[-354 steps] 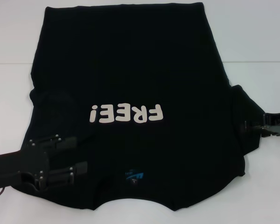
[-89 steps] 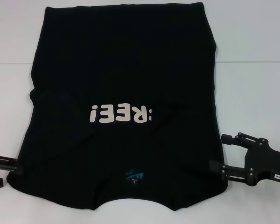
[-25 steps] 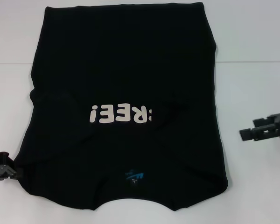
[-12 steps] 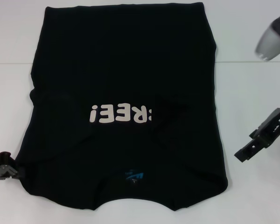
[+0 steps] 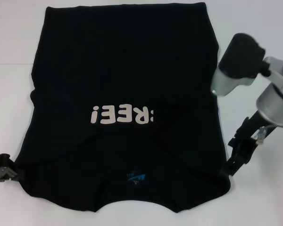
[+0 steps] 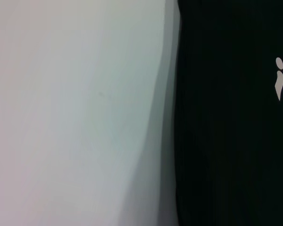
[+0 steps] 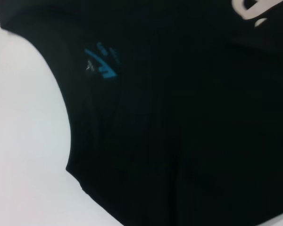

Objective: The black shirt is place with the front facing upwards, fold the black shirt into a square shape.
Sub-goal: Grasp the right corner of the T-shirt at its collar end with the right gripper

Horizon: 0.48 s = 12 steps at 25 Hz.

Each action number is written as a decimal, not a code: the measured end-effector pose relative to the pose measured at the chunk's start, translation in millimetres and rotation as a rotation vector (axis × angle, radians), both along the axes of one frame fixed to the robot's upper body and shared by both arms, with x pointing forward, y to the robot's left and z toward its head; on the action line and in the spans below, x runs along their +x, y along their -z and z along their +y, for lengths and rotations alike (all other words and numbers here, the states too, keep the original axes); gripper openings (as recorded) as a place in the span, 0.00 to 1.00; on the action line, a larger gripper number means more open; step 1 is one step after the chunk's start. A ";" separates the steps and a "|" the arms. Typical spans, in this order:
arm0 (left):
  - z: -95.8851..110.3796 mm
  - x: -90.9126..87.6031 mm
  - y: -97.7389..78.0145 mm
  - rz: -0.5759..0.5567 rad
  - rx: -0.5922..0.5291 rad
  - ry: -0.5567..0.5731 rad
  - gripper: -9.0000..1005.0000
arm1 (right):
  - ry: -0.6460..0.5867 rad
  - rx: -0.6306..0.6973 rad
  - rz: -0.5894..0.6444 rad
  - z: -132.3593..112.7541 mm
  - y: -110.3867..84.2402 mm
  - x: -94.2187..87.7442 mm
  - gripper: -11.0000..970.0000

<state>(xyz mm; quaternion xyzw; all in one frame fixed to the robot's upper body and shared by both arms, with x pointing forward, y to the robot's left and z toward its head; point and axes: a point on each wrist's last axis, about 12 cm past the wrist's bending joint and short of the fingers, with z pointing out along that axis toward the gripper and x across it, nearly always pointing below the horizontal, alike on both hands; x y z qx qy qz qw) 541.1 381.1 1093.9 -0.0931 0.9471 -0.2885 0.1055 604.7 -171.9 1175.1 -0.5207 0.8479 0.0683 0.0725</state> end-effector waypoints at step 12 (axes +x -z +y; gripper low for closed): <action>-1.3 1.6 -1.0 -0.004 -0.003 0.003 0.03 | -0.029 -0.060 -0.010 14.8 23.9 -0.9 0.88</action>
